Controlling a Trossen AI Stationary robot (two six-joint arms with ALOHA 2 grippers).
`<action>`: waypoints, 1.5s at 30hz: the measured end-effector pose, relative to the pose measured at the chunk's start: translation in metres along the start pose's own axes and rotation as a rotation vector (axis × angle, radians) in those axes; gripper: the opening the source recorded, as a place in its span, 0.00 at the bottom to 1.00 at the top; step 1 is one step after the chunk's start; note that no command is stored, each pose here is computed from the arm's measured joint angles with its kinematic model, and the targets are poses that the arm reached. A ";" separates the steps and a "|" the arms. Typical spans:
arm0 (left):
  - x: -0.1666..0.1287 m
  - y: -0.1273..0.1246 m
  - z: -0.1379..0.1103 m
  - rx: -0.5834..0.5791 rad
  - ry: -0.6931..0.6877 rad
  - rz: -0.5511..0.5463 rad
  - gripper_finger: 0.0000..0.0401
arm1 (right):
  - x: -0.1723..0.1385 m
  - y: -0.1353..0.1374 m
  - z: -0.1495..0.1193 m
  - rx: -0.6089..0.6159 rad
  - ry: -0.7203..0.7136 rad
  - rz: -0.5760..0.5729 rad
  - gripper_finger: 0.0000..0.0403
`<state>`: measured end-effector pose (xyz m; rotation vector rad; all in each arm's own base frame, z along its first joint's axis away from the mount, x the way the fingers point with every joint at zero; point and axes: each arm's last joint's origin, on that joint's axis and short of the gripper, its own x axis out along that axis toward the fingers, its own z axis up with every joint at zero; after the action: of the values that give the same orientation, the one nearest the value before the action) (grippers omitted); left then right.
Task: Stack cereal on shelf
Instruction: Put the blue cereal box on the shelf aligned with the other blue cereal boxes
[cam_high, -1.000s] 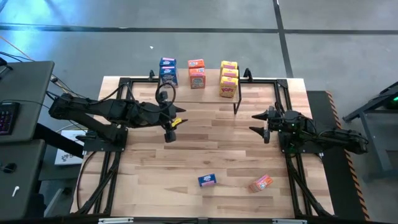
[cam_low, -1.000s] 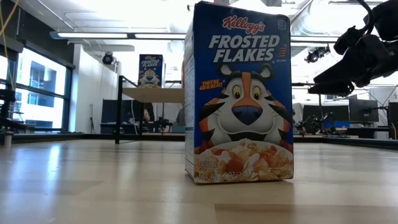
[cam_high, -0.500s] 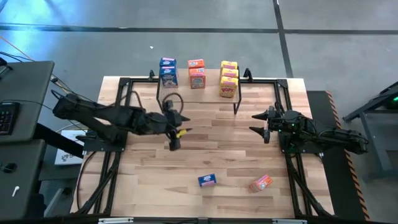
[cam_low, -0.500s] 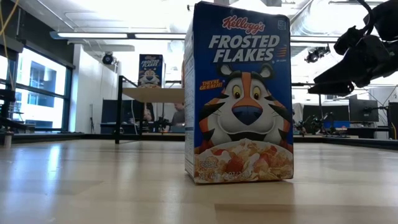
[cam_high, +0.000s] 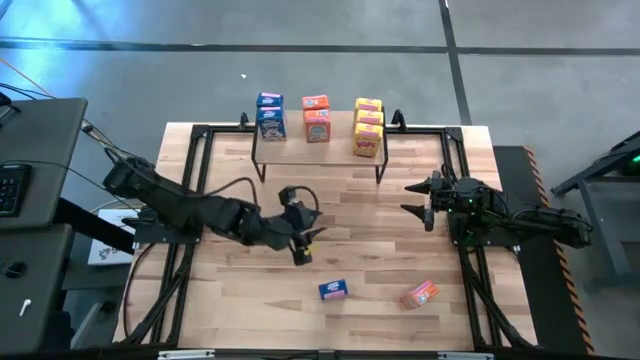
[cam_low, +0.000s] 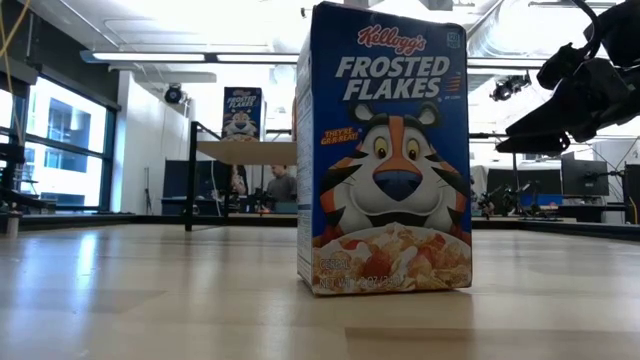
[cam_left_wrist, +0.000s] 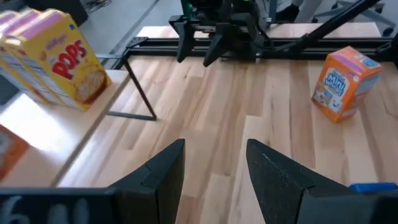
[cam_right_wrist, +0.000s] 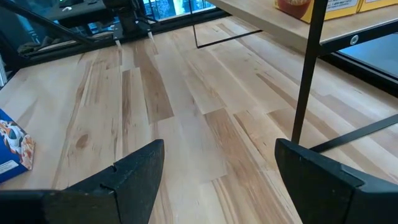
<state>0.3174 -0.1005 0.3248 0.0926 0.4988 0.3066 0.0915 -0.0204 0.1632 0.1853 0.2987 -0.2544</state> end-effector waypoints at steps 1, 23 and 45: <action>0.002 -0.004 -0.002 -0.008 0.001 -0.001 0.41 | 0.000 0.000 0.000 0.000 0.000 0.000 0.74; 0.020 -0.097 -0.047 -0.055 0.016 -0.112 0.53 | 0.000 0.000 -0.001 0.000 0.007 -0.001 0.74; 0.038 -0.127 -0.074 -0.211 0.099 -0.217 0.90 | 0.000 0.000 -0.001 -0.001 0.011 -0.002 0.74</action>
<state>0.3476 -0.2080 0.2224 -0.1819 0.5669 0.1502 0.0911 -0.0203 0.1623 0.1860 0.3099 -0.2551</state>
